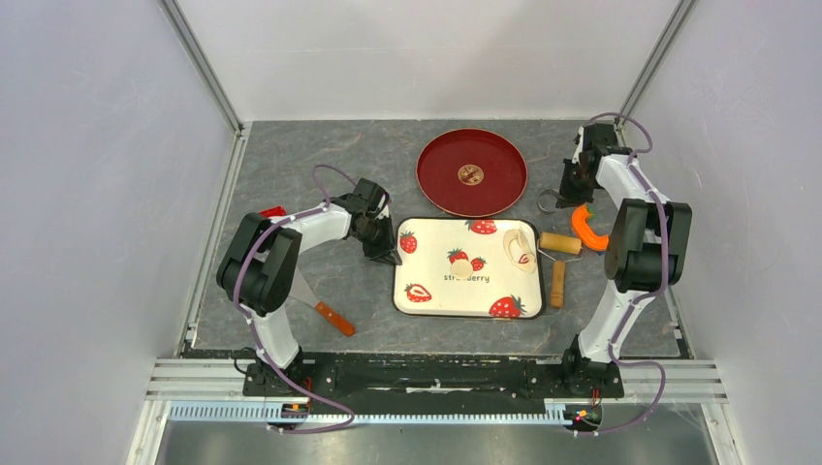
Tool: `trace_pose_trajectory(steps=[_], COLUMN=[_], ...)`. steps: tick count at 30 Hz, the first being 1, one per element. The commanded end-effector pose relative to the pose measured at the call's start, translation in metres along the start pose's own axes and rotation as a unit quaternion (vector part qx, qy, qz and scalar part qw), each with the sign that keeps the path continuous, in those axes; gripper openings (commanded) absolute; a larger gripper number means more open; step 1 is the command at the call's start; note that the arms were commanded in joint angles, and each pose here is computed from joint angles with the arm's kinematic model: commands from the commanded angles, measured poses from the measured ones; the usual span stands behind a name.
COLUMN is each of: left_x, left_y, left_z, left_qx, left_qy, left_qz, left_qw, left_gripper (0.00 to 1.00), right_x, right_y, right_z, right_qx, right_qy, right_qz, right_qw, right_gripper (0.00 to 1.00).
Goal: Roll out the dumpling wrappers from the dough
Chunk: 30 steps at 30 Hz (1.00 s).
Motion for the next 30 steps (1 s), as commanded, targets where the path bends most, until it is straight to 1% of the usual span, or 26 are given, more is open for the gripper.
trace_pose_trajectory(steps=[1, 6, 8, 10, 14, 15, 19, 23, 26, 28, 30], left_x=[0.028, 0.014, 0.008, 0.001, -0.013, -0.018, -0.033, -0.032, -0.014, 0.004, 0.021], left_y=[0.009, -0.002, -0.009, -0.014, -0.027, -0.031, -0.048, -0.067, -0.083, -0.092, -0.102], left_z=[0.016, 0.008, 0.004, 0.001, -0.006, -0.008, -0.015, -0.023, -0.024, -0.022, -0.018], left_qx=[0.016, -0.011, -0.023, -0.034, -0.061, -0.069, -0.1, -0.134, -0.166, -0.183, -0.196], left_qy=[-0.002, 0.014, 0.019, 0.02, 0.02, 0.019, 0.009, -0.031, -0.073, -0.105, -0.128], left_qz=[-0.065, -0.032, -0.02, -0.007, 0.024, 0.034, 0.09, 0.143, 0.158, 0.142, 0.109], left_qw=[0.998, 0.999, 0.999, 0.999, 0.998, 0.997, 0.991, 0.98, 0.971, 0.967, 0.966], left_gripper=[0.03, 0.21, 0.29, 0.34, 0.44, 0.47, 0.55, 0.57, 0.59, 0.6, 0.61], right_x=[0.004, 0.003, 0.004, 0.006, 0.011, 0.013, 0.021, 0.034, 0.043, 0.05, 0.057], right_y=[0.002, 0.0, -0.002, -0.004, -0.008, -0.011, -0.016, -0.025, -0.031, -0.032, -0.034], right_z=[0.0, 0.004, 0.003, 0.002, 0.0, 0.0, 0.001, 0.003, 0.007, 0.01, 0.012], right_qx=[-0.004, -0.008, -0.012, -0.016, -0.024, -0.026, -0.033, -0.045, -0.048, -0.047, -0.047], right_qy=[-0.003, -0.006, -0.007, -0.007, -0.007, -0.008, -0.006, -0.016, -0.029, -0.035, -0.043], right_qz=[0.001, 0.002, -0.001, -0.004, -0.02, -0.025, -0.044, -0.06, -0.067, -0.074, -0.079], right_qw=[1.0, 1.0, 1.0, 1.0, 0.999, 0.999, 0.998, 0.997, 0.996, 0.995, 0.995], right_gripper=[0.13, 0.44, 0.54, 0.62, 0.72, 0.74, 0.88, 0.97, 0.98, 0.98, 0.98])
Point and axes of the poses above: each gripper's point midway between its finger pads, its own y axis out along the fingers, its own x axis along the line the jaws close on, z = x × y, the point moved 2 cm from there along -y, back along the fingers, and after that the axes turned 7 degrees about -y, right-handed, at the moved point
